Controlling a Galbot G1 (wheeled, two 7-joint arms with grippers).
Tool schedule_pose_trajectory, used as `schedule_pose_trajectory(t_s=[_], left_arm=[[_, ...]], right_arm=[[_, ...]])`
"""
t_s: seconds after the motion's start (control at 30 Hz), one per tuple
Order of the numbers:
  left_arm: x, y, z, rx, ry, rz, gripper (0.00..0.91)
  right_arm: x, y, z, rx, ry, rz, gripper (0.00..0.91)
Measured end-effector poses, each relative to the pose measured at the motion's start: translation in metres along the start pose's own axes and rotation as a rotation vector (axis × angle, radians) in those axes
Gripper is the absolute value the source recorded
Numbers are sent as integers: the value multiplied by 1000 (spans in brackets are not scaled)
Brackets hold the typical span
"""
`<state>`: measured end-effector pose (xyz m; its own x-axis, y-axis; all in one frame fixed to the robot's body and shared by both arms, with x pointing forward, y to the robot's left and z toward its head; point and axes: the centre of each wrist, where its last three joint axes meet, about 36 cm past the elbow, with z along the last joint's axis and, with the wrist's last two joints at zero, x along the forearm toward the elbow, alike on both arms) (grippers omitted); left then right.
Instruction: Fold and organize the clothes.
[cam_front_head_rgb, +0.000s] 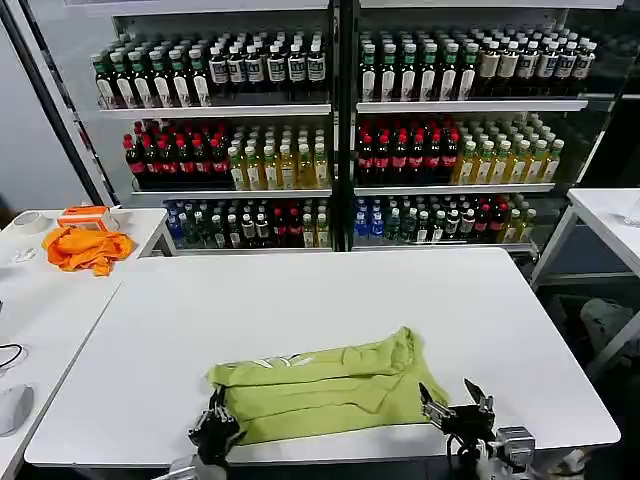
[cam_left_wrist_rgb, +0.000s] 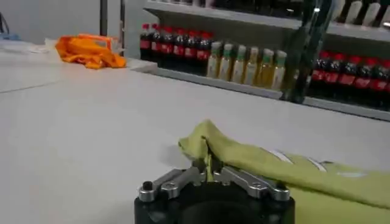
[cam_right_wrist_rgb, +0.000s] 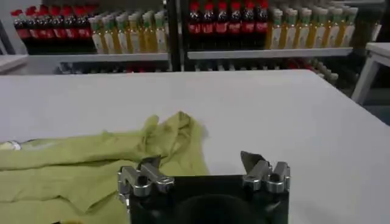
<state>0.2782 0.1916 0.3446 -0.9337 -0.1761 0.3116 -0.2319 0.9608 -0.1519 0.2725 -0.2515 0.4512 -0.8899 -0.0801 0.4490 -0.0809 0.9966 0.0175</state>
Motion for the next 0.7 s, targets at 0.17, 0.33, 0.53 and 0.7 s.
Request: schedule_pose_trajectory(t_s=[0.17, 0.33, 0.53, 0.7], left_arm=[[-10, 24, -20, -6, -33, -19, 20], [-23, 58, -41, -35, -56, -45, 20], [-37, 89, -67, -60, -68, -41, 20], [-38, 88, -91, -15, -61, 29, 20]], right_arm=[[-2, 0, 0, -3, 0, -2, 907], [-3, -1, 0, -5, 0, -2, 907], [-4, -4, 0, -2, 5, 5, 907], [-3, -6, 2, -2, 11, 12, 907]])
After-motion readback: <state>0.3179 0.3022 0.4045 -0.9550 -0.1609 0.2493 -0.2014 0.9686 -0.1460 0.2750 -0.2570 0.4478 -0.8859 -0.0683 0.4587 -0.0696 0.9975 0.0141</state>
